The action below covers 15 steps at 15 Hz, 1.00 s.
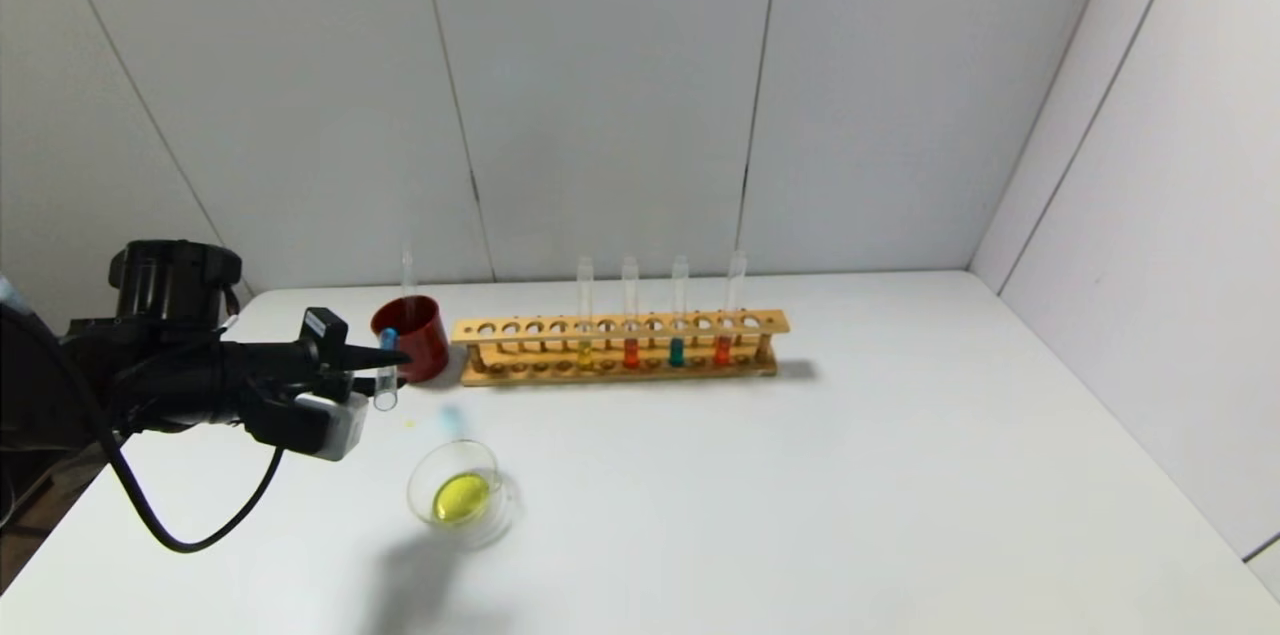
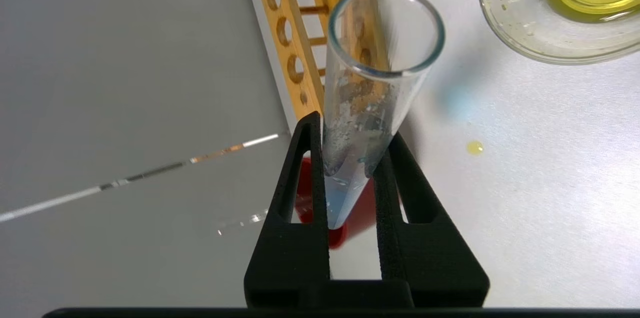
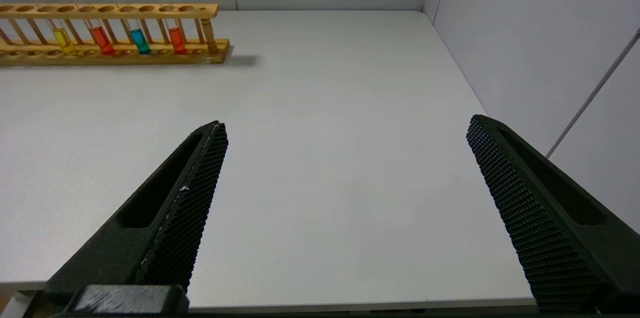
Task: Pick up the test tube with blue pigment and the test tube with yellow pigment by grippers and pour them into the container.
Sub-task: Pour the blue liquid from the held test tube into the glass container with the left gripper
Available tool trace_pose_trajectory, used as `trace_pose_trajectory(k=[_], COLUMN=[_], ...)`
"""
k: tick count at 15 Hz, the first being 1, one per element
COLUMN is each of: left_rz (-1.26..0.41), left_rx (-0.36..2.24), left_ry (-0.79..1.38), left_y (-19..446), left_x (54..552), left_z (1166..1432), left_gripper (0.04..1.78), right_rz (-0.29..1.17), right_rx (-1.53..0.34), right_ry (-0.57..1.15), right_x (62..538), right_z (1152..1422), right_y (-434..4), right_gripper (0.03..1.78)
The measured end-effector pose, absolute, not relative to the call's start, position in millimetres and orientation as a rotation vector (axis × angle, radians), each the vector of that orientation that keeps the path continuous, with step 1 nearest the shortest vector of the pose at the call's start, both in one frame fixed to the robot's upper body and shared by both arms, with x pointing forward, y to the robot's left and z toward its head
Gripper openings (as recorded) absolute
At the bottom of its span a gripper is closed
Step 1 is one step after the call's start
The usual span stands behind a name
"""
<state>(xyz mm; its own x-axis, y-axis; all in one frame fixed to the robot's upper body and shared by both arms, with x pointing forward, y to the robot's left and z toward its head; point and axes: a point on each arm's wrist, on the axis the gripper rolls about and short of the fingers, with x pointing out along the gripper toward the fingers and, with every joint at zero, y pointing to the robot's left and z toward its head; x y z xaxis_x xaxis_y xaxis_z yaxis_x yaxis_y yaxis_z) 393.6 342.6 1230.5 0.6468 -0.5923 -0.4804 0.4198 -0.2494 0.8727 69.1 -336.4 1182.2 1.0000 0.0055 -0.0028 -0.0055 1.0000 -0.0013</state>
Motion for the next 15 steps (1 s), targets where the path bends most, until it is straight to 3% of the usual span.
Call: trace_pose_trajectory(k=[15], left_rz=[-0.972], left_rx=[1.753], left_ry=[-0.176], left_y=[333], left_x=[410], left_z=[1223], left_gripper=[0.31], right_rz=[0.006], right_rx=[-0.001], right_ry=[0.003], right_x=[69], right_z=[1182], right_y=[-336], right_gripper=[1.75])
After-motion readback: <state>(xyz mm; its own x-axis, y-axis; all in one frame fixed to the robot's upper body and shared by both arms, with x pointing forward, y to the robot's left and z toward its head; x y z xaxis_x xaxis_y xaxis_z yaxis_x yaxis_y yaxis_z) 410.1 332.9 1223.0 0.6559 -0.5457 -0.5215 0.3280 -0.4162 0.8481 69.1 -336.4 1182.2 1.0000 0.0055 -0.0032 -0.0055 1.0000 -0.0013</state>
